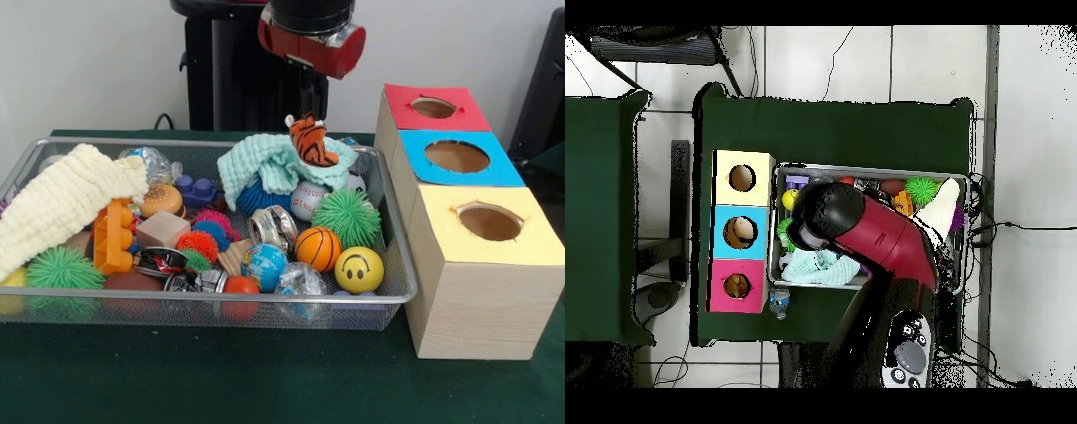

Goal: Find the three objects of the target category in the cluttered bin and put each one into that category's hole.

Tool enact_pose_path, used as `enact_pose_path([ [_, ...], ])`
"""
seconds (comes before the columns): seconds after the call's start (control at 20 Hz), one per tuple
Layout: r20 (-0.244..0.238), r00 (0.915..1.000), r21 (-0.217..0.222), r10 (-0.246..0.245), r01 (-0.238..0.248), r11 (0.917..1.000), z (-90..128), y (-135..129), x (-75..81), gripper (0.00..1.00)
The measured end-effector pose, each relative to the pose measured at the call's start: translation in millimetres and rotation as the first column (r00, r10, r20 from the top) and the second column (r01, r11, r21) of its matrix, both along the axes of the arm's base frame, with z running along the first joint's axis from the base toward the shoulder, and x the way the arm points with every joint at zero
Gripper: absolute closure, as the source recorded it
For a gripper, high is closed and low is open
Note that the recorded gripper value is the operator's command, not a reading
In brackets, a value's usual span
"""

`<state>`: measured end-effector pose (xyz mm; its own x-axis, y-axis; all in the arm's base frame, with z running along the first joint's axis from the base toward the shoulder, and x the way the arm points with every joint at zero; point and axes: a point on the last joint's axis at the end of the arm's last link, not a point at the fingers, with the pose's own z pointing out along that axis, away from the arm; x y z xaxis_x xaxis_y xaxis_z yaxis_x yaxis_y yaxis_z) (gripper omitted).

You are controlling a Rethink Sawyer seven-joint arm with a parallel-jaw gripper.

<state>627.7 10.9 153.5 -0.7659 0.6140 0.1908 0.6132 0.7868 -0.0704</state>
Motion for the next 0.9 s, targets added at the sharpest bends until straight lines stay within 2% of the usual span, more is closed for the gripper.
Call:
enact_pose_path([
  [0.4, 0.029, 0.9996, -0.038, -0.001, 0.002, 0.9993, 25, 12, -1.9, 1.00],
  [0.6, 0.052, 0.9981, -0.062, -0.033, 0.036, 0.9974, 43, 35, -5.2, 1.00],
  [0.9, 0.072, 0.9938, -0.073, -0.085, 0.090, 0.9932, 59, 67, -13.7, 1.00],
])
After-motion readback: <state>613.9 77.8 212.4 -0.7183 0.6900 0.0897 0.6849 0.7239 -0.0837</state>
